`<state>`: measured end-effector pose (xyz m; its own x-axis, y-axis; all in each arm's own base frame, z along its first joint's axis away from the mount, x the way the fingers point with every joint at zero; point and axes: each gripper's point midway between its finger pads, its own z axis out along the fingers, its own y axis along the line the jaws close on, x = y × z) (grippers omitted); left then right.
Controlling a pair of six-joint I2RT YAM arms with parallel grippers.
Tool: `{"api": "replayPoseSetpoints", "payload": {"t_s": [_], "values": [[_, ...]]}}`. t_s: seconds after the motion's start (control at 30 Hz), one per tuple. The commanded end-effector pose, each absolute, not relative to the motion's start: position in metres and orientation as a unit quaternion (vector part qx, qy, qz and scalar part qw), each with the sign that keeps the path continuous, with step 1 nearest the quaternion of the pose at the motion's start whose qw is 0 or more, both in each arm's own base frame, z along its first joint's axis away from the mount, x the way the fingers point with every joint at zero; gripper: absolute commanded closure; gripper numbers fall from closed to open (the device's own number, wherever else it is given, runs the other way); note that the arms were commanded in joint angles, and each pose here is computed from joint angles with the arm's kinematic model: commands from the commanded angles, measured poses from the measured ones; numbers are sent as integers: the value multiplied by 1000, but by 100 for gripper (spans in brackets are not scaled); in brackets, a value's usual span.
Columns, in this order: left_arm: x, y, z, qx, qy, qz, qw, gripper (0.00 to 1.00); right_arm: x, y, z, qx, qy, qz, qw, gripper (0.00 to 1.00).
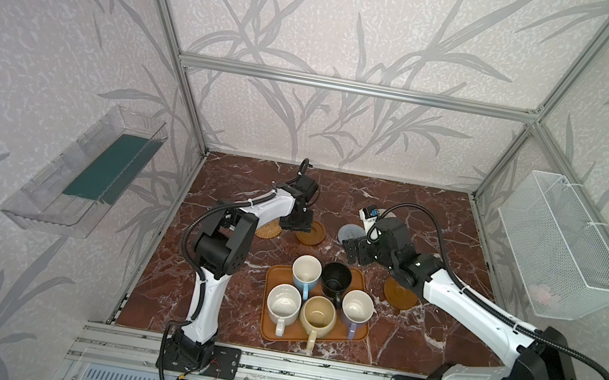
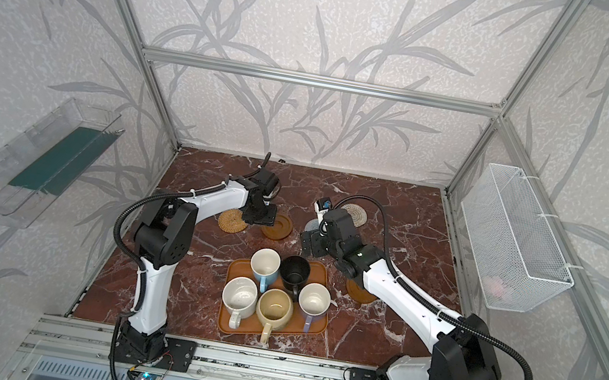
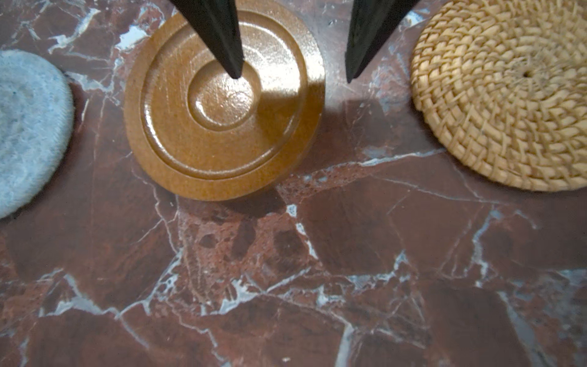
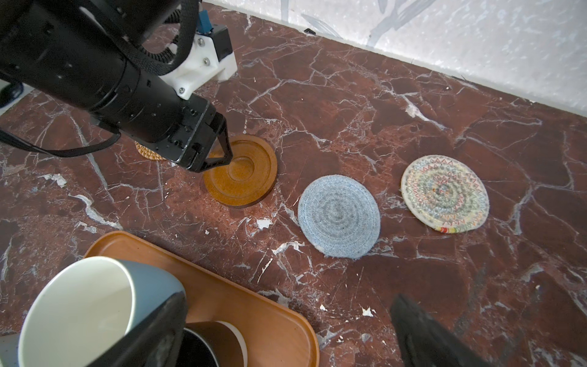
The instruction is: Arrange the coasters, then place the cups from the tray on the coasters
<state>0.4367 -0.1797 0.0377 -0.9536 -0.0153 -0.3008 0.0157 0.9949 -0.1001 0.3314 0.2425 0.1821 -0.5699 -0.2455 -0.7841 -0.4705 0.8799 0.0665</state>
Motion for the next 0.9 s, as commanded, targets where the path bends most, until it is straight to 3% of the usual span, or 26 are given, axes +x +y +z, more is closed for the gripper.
{"api": "replayPoseSetpoints", "payload": {"t_s": [0.0, 0.43, 0.87], "values": [[436, -172, 32, 4, 990, -21, 143, 48, 330, 239, 178, -200, 878, 135, 413, 1], [433, -155, 25, 3, 991, 27, 129, 62, 331, 241, 172, -186, 883, 149, 405, 1], [428, -140, 28, -13, 990, 61, 123, 67, 329, 241, 172, -181, 884, 153, 403, 1]]}}
